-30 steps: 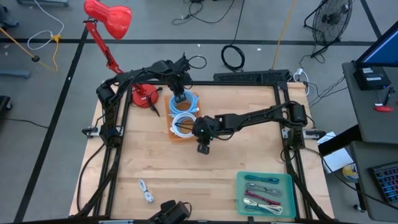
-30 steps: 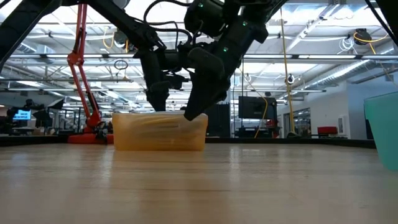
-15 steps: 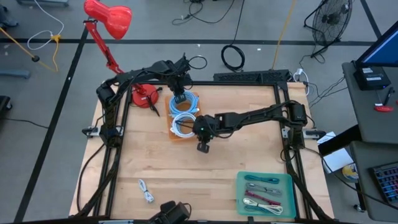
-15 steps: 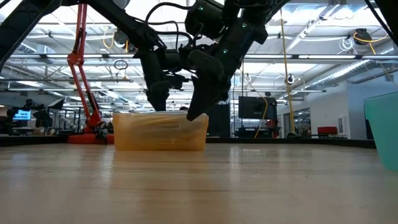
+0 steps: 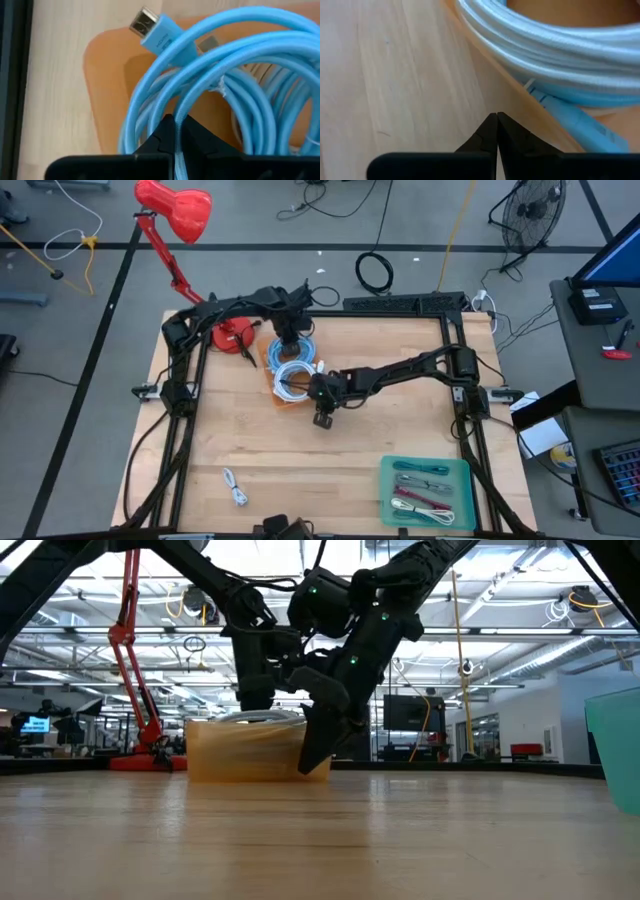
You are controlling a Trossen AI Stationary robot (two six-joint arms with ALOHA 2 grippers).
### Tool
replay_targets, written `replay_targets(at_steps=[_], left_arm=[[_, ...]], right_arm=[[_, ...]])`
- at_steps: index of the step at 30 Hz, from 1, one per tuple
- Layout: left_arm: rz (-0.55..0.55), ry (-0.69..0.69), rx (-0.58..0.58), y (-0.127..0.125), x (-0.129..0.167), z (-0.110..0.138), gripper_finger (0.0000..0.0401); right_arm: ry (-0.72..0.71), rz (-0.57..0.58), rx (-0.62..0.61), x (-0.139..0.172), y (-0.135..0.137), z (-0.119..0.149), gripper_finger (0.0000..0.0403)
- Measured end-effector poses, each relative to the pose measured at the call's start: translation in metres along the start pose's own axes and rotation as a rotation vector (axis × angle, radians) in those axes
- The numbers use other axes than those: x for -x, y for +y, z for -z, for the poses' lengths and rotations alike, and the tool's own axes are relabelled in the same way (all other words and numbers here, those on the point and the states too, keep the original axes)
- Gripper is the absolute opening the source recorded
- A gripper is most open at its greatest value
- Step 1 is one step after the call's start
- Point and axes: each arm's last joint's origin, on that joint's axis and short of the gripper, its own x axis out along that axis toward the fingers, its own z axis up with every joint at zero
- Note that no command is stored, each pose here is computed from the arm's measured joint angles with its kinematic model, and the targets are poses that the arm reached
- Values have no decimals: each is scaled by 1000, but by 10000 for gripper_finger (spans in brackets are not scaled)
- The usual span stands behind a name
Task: Pick & Place USB Port
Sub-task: Put the light blue wire cable into the orange bin
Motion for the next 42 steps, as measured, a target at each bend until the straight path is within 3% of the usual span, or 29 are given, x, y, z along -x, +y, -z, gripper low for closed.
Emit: replay_targets(at_steps=[8,21,28,35,42], left_arm=[[-222,62,-1,2,-4,0,9],[-261,94,2,7,-1,4,26],[-345,124,-21,5,7,6,46],[-354,128,-50,0,9,5,86],[-485,163,-68,-3,12,3,148]], right_arm=[[-49,17,-27,5,-3,-6,0],[-49,10,-33,6,-2,-5,0],[-50,7,-32,6,-1,-6,0],[-50,4,-32,6,-1,-6,0],[-53,2,-41,6,-1,-6,0]])
